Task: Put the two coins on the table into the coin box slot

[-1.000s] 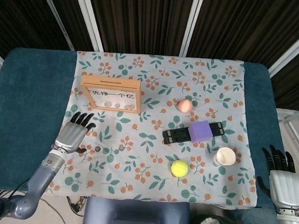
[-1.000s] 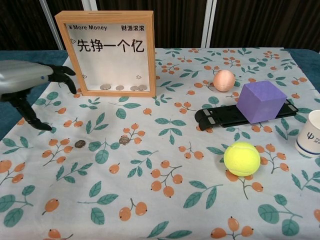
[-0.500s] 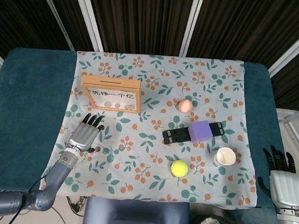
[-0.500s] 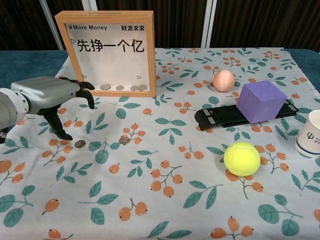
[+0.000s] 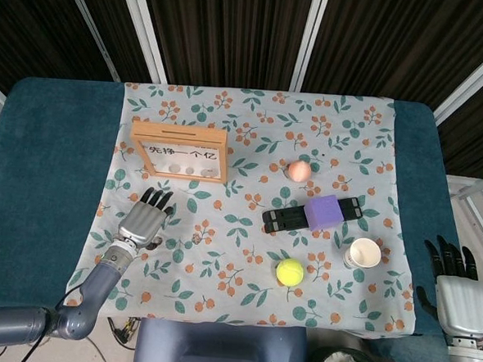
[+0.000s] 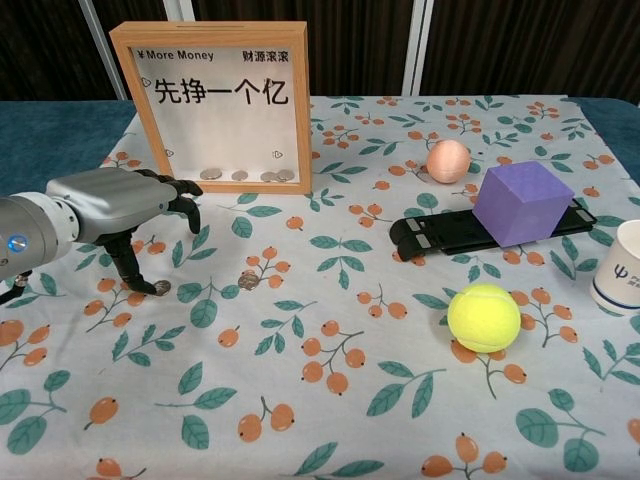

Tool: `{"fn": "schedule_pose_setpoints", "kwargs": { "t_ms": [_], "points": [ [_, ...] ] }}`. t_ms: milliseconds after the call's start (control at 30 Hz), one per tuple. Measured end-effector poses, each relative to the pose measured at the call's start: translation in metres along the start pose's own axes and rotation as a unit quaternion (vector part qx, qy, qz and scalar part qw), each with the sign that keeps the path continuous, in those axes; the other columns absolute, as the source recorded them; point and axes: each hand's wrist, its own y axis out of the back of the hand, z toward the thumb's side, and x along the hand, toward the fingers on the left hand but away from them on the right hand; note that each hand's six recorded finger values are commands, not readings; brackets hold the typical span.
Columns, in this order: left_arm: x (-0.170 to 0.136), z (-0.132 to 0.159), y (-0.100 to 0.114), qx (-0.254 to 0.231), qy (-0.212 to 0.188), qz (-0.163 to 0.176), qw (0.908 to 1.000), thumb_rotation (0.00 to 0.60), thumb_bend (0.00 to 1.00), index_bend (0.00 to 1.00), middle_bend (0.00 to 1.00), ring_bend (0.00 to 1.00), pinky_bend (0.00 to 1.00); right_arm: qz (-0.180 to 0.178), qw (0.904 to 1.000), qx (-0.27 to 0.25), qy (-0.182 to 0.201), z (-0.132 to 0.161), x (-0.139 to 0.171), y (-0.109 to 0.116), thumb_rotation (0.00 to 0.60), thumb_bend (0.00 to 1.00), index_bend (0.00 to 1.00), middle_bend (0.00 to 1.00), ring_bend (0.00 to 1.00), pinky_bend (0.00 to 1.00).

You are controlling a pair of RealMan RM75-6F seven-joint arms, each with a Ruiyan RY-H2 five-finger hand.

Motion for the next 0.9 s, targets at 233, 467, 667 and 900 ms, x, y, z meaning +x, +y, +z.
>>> {"fn": "schedule_pose_setpoints", "kwargs": {
  "t_ms": [233,467,667,900],
  "points": [
    [0.0024,0.0009,0.0005,0.003,0.003,-0.001,1.0,0.6,0.03,0.29,0.0,0.0,0.0,0.001,1.0,0.0,-0.001,-0.0004,0.0001,-0.0001,0.6,0.41,0.1,0.04,0.1,0.0],
    [0.004,0.0026,0.0026,0.007,0.002,0.003,1.0,0.6,0.03,0.29,0.0,0.0,0.0,0.002,1.0,0.0,-0.003,-0.0009,-0.0001,-0.0003,0.6,0.41,0.1,0.04,0.1,0.0],
    [0.0046,0.0014,0.0011,0.01,0.005,0.002,0.9999,0.6,0.03,0.29,0.0,0.0,0.0,0.003,1.0,0.0,-0.003,-0.0007,0.0,-0.0005,0.6,0.41,0.1,0.04,0.1,0.0],
    [0.0052,0.0018,-0.001,0.016,0.005,0.001,0.9999,0.6,0.03,0.3,0.0,0.0,0.0,0.004,1.0,0.001,-0.002,-0.0005,0.0005,-0.0008,0.6,0.41,0.1,0.04,0.1,0.0]
  ]
}}
